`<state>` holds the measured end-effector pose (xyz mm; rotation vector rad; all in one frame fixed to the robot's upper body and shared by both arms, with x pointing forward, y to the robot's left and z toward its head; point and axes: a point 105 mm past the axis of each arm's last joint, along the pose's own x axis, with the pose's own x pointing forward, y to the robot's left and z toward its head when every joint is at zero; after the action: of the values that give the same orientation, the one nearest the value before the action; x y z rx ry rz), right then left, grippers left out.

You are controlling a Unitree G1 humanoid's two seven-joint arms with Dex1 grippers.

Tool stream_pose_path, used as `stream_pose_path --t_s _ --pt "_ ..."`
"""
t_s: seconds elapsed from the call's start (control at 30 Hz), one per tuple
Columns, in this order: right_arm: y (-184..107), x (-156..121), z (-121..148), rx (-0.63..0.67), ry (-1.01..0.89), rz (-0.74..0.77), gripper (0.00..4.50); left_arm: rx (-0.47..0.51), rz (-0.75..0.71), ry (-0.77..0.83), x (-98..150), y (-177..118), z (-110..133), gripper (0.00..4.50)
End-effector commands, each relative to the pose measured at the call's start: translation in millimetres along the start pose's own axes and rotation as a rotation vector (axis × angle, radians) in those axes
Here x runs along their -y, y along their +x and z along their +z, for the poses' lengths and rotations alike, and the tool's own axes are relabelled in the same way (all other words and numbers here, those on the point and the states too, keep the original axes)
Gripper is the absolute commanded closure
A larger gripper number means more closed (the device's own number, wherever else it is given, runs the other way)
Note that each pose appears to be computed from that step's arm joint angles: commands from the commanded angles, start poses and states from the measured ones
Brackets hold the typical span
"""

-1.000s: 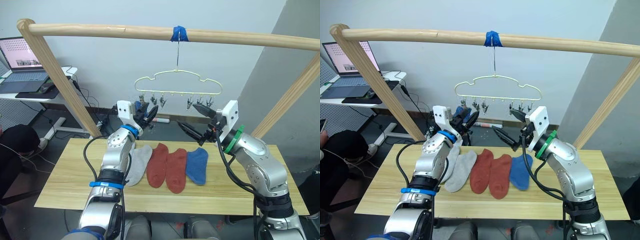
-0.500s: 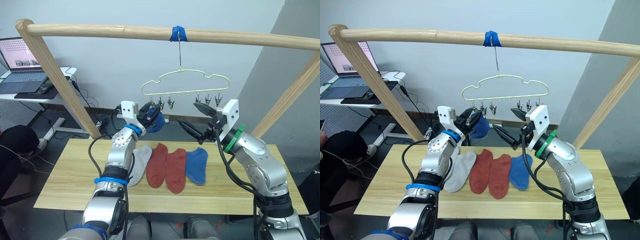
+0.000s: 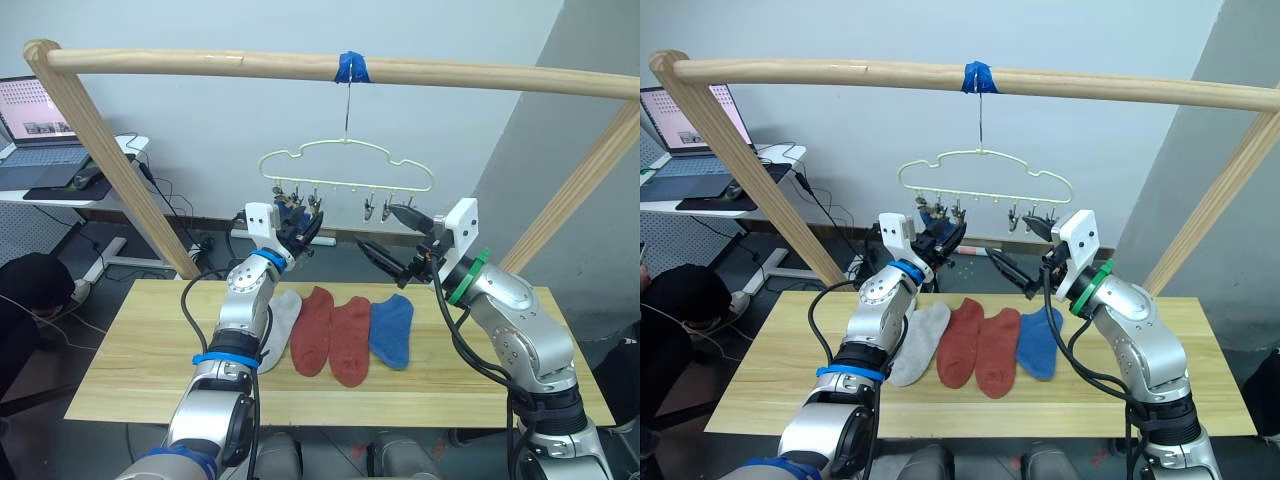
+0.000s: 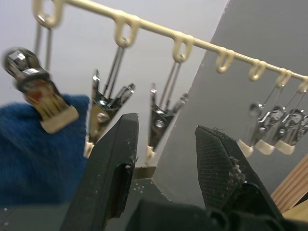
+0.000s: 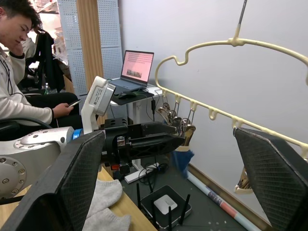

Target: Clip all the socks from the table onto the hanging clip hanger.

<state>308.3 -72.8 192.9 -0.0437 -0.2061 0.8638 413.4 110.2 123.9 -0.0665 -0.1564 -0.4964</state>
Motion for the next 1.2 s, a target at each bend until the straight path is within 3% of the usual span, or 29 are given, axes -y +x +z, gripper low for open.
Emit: stream_pose_path --t_s 0.03,1.2 --pt "2 -1 19 0.058 -0.057 0.004 0.0 0.055 -0.007 0.029 1 4 16 2.38" --pt "4 1 20 0.063 -0.086 0.001 0.0 0.044 0.014 0.014 -3 16 14 2.38"
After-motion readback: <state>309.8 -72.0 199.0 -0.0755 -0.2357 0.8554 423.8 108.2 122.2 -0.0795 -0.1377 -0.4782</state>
